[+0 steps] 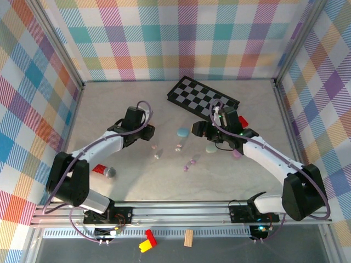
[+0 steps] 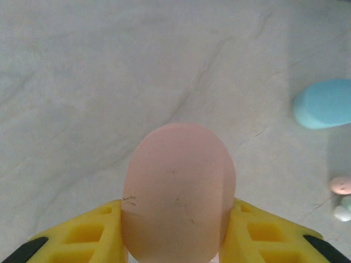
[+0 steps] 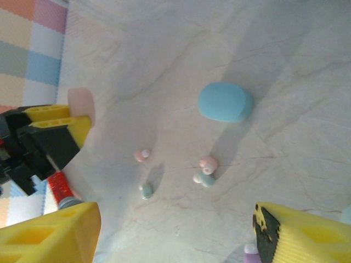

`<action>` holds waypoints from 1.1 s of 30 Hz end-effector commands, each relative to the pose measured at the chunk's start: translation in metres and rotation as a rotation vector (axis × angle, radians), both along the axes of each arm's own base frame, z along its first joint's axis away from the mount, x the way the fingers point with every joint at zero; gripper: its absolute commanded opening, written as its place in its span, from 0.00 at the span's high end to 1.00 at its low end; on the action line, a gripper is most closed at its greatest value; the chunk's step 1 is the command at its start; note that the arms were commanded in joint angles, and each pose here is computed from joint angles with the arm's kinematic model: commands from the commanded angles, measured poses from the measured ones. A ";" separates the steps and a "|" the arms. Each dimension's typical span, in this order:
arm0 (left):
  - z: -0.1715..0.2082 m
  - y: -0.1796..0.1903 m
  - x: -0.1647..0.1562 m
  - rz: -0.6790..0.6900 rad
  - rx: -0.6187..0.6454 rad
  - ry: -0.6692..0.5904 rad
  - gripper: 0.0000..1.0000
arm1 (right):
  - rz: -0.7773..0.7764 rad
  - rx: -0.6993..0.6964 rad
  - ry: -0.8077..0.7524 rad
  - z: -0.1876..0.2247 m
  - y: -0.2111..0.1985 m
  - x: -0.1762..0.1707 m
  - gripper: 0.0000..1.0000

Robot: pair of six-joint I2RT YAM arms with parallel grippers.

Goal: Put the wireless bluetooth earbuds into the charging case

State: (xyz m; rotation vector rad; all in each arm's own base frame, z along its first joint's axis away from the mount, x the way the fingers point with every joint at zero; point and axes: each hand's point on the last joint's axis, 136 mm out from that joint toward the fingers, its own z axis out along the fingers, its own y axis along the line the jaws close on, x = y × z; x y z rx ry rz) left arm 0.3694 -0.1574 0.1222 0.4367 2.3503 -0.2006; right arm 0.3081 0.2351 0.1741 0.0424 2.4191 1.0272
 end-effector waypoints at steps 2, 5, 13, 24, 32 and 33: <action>0.031 -0.033 -0.012 -0.190 -0.078 -0.156 0.64 | 0.121 0.111 0.003 0.034 0.022 -0.015 0.27; 0.048 -0.053 -0.029 -0.310 -0.092 -0.242 0.63 | 0.190 0.158 0.033 0.043 0.033 -0.022 0.27; 0.076 -0.090 -0.071 -0.535 -0.151 -0.313 0.64 | 0.294 0.225 0.086 0.052 0.051 -0.031 0.27; 0.080 -0.118 -0.093 -0.647 -0.171 -0.302 0.64 | 0.418 0.270 0.139 0.051 0.081 -0.045 0.30; 0.087 -0.124 -0.102 -0.676 -0.202 -0.308 0.64 | 0.422 0.261 0.159 0.044 0.085 -0.042 0.45; 0.087 -0.125 -0.103 -0.679 -0.203 -0.307 0.64 | 0.424 0.259 0.162 0.042 0.085 -0.043 0.47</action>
